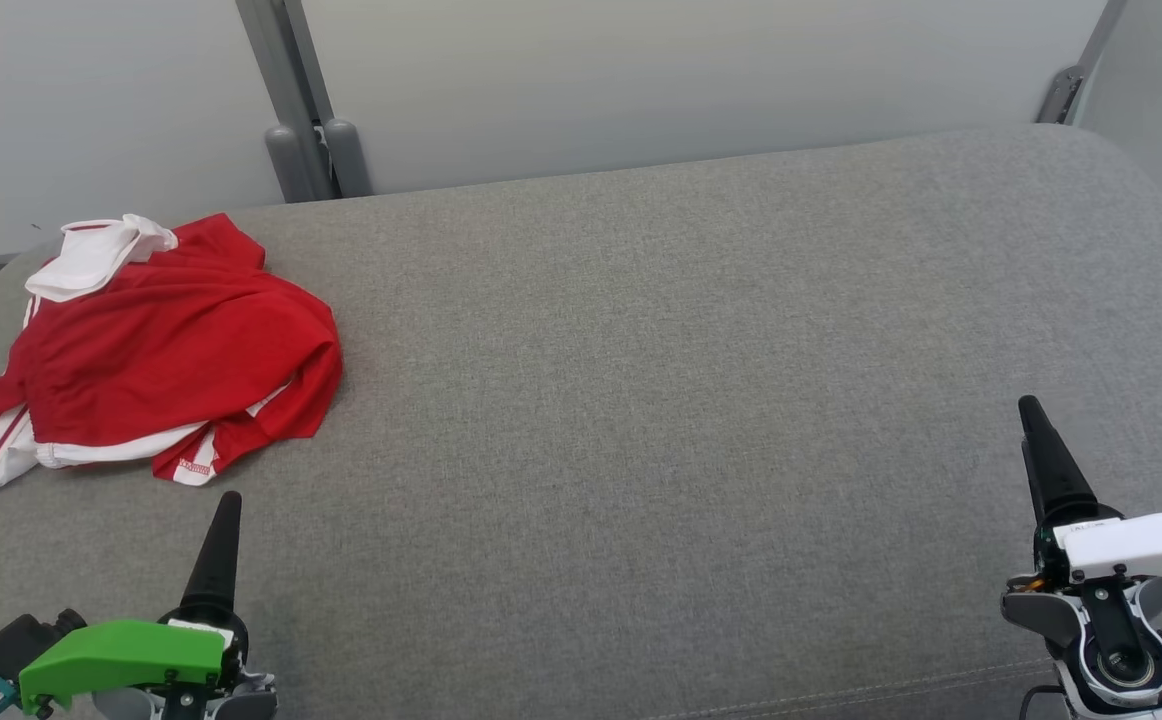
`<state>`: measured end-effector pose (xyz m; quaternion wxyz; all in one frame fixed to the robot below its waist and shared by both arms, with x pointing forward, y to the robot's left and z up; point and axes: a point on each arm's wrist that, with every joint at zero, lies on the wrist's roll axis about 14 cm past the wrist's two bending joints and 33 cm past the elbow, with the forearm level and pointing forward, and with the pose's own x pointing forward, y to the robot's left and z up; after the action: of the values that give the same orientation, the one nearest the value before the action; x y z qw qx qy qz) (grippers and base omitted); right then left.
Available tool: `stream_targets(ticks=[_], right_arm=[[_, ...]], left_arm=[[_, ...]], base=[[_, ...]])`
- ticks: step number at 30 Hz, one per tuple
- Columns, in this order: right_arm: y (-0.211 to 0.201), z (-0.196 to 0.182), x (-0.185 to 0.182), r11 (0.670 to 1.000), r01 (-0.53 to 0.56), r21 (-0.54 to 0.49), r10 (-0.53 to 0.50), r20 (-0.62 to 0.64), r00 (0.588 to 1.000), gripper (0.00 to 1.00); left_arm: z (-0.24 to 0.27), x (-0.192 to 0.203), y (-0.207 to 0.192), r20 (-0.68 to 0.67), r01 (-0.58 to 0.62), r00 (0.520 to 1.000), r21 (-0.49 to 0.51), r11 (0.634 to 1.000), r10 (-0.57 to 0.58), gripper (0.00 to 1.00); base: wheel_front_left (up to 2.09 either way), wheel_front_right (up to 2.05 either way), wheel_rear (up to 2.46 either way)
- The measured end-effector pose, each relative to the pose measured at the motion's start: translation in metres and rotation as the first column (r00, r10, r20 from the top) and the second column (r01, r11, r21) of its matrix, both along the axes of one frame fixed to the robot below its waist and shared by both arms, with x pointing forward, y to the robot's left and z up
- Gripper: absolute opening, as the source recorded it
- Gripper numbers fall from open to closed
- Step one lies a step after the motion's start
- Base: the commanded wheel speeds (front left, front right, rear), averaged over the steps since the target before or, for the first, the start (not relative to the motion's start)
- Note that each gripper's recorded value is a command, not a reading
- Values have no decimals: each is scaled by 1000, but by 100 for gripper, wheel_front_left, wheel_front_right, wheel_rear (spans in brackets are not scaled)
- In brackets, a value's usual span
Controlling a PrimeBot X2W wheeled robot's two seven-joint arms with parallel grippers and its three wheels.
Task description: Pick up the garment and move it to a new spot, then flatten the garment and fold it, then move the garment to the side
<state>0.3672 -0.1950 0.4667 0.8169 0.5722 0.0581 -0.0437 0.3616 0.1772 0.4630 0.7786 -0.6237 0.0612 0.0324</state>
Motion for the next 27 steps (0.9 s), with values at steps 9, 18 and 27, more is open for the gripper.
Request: stream_targets(ticks=[9,18,27], right_arm=[[7,2,1,986,-44,-158,44,-8,999,100],[17,5,1,951,-82,-298,85,-3,996,100],[25,6,2,890,-113,-442,123,-5,992,100]], left_arm=[[7,2,2,19,5,1000,120,993,-7,100],[15,3,1,45,7,999,261,965,-19,100],[22,4,2,69,5,997,402,916,-36,100]], base=[[0,0,0],[0,0,0],[0,0,0]])
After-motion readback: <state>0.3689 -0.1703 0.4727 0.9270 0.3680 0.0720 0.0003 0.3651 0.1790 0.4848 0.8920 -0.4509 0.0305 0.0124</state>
